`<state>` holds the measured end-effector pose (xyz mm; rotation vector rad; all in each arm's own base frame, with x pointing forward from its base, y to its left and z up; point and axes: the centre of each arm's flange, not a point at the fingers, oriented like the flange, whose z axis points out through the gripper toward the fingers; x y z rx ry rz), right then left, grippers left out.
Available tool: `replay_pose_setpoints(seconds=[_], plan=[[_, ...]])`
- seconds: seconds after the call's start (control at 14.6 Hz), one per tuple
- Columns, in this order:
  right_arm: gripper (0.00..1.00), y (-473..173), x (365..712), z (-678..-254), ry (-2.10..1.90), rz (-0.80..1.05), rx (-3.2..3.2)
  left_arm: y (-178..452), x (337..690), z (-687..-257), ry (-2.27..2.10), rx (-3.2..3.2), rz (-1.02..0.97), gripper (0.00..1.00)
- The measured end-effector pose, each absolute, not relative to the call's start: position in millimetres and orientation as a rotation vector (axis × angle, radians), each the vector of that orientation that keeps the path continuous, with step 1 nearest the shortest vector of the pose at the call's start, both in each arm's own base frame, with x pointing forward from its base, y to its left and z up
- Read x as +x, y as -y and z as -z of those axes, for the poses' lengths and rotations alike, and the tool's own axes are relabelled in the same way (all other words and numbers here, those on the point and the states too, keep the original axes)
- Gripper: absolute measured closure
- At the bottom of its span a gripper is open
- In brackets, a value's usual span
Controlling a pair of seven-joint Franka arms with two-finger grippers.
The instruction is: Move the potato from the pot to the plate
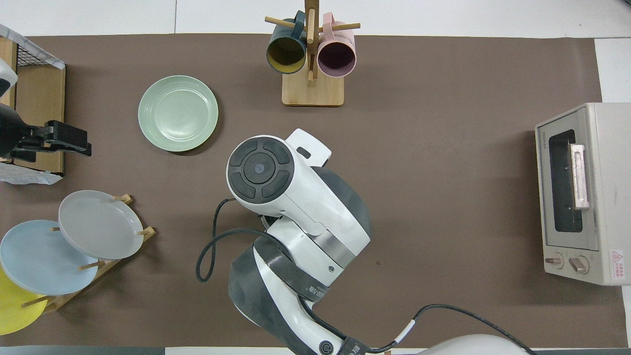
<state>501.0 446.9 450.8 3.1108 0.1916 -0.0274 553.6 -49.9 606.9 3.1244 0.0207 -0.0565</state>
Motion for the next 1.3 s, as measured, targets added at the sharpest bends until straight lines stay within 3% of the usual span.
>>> replay_pose_setpoints(seconds=[0.27, 0.62, 0.82, 0.89, 0.96, 1.3], plan=[[0.0, -445.7, 492.3, -411.6, -0.208, 0.035, 3.105, 47.6, 553.8, -606.9, -0.027, 3.124, 0.056, 0.0], [0.0, -446.4, 481.3, -410.2, -0.227, 0.029, 3.102, 45.6, 554.0, -606.9, -0.033, 3.124, 0.056, 0.0], [0.09, -445.8, 480.6, -410.6, -0.227, 0.029, 3.101, 45.6, 554.0, -606.9, -0.033, 3.124, 0.055, 0.0], [0.19, -445.5, 480.6, -410.0, -0.227, 0.03, 3.1, 45.6, 554.0, -607.0, -0.033, 3.124, 0.055, 0.0], [0.22, -445.3, 480.6, -409.4, -0.226, 0.03, 3.1, 45.6, 554.1, -607.0, -0.033, 3.124, 0.055, 0.0], [0.22, -446.0, 480.3, -405.1, -0.23, 0.008, 3.113, 47.7, 553.9, -607.0, -0.027, 3.124, 0.054, 0.0]])
